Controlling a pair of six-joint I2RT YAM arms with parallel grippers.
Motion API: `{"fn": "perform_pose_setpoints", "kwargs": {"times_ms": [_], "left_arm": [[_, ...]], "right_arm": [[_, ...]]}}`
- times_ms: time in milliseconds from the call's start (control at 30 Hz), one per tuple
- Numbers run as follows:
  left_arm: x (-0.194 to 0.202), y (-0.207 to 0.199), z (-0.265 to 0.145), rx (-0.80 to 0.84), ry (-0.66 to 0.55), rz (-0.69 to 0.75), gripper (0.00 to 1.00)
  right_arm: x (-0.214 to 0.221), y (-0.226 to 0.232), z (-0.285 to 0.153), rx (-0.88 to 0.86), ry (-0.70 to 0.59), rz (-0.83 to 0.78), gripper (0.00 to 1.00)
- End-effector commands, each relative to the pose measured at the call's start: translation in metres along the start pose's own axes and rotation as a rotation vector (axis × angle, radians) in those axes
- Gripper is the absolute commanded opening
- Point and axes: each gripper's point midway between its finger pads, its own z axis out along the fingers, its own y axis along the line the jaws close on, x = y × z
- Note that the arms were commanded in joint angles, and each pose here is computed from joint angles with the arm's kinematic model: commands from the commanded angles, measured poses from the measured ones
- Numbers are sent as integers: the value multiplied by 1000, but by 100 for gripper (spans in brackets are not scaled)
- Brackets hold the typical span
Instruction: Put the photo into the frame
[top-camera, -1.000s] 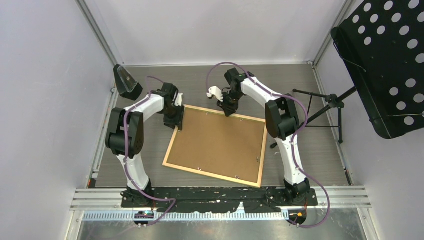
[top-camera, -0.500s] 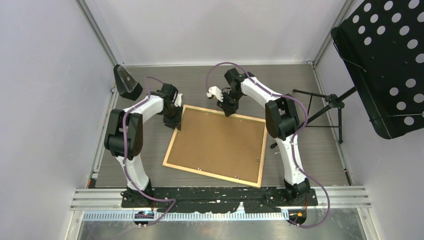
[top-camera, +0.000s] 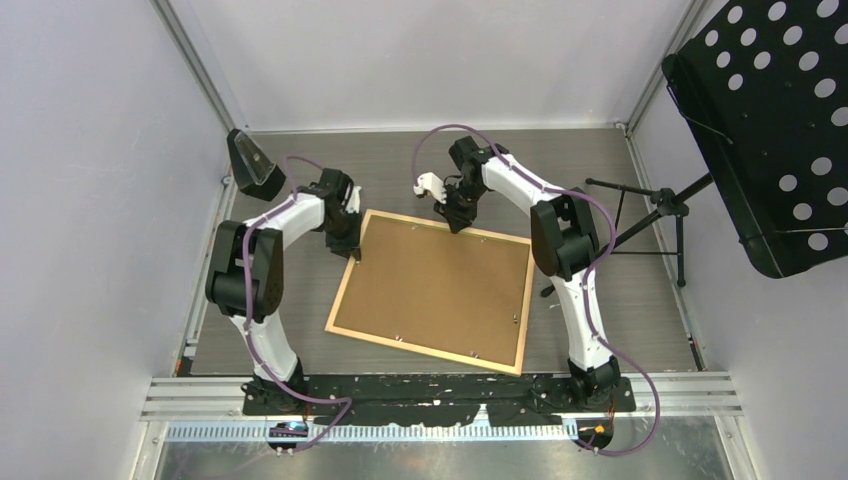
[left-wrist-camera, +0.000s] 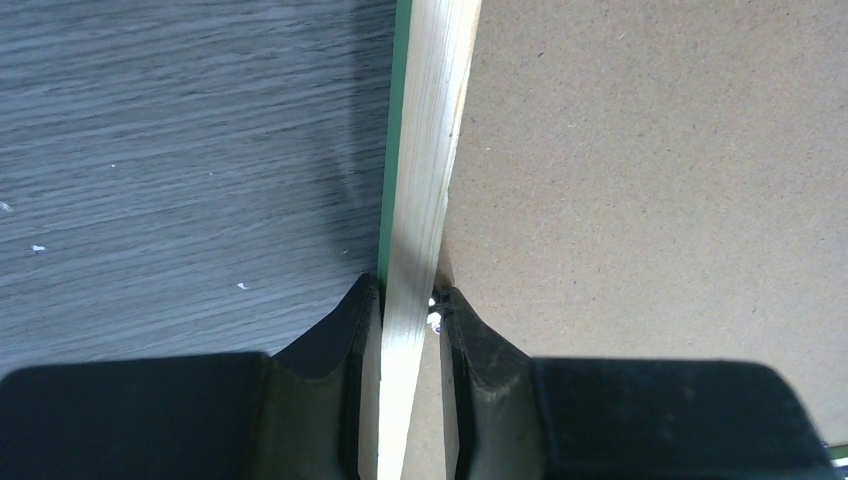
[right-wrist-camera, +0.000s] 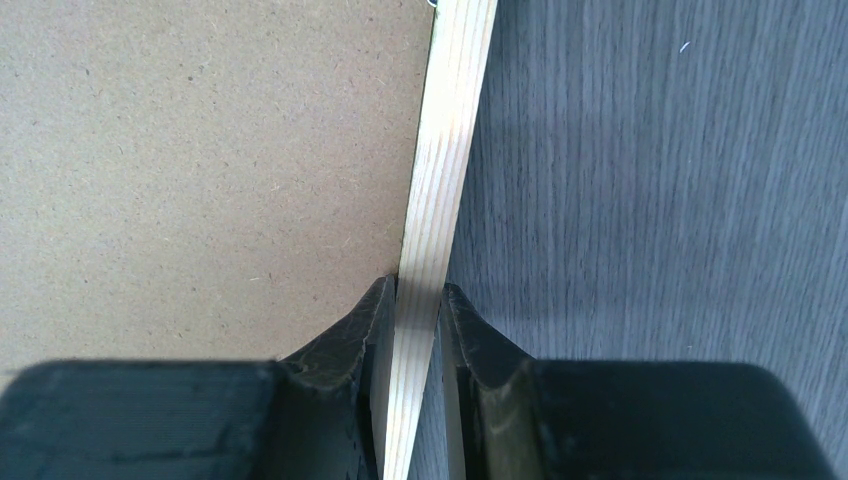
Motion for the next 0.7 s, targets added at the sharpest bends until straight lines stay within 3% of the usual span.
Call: {"fn": "perform_pose_setpoints", "kwargs": {"times_ms": [0, 267, 433, 667], "left_arm": [[-7, 1, 0, 3, -56, -5, 5], [-7, 1, -4, 1, -68, 1, 0], [-9, 1, -6, -3, -68, 7, 21], [-5, -1, 0, -5, -39, 8, 35]], "right_arm": [[16, 14, -6, -28, 65, 20, 6], [16, 14, -6, -24, 69, 25, 6], [17, 14, -6, -24, 70, 25, 5], [17, 14, -5, -26, 71, 26, 6]]}}
